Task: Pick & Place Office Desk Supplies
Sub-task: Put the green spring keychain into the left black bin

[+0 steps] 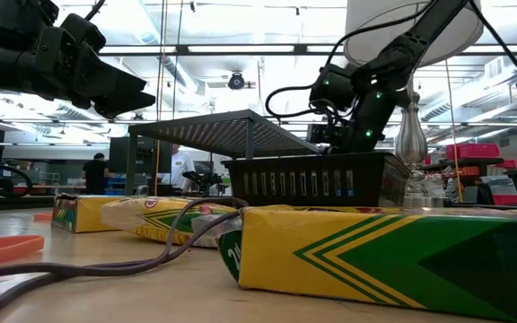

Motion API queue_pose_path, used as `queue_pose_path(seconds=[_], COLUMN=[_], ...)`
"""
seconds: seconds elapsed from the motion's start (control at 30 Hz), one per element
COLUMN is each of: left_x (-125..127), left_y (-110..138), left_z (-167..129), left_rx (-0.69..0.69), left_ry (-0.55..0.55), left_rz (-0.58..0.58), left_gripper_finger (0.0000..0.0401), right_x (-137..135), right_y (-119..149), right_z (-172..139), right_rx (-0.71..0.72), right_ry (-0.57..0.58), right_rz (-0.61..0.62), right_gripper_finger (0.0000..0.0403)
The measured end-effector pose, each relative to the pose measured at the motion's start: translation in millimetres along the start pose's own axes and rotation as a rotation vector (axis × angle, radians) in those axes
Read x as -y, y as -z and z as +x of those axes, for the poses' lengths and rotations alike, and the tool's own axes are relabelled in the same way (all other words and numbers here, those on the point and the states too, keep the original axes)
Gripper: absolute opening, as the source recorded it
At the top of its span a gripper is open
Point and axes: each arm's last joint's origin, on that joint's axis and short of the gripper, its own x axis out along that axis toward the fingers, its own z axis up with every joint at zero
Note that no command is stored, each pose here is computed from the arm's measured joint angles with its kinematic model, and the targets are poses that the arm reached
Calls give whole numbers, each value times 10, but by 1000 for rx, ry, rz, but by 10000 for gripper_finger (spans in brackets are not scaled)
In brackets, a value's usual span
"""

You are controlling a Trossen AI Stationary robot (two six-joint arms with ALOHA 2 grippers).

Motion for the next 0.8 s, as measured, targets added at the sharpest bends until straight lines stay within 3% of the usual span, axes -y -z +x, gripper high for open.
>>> queue_pose_path(seconds=[0.8], left_x=[2], left_y=[-3], left_z=[0], left_rx=[3], left_ry=[2], left_rz=[-4], left_gripper_finger=[293], right_x=[85], right_y=[66], right_z=[152], right_rx=[0], right_ry=[-60], right_rz=[0], right_gripper_finger=[163])
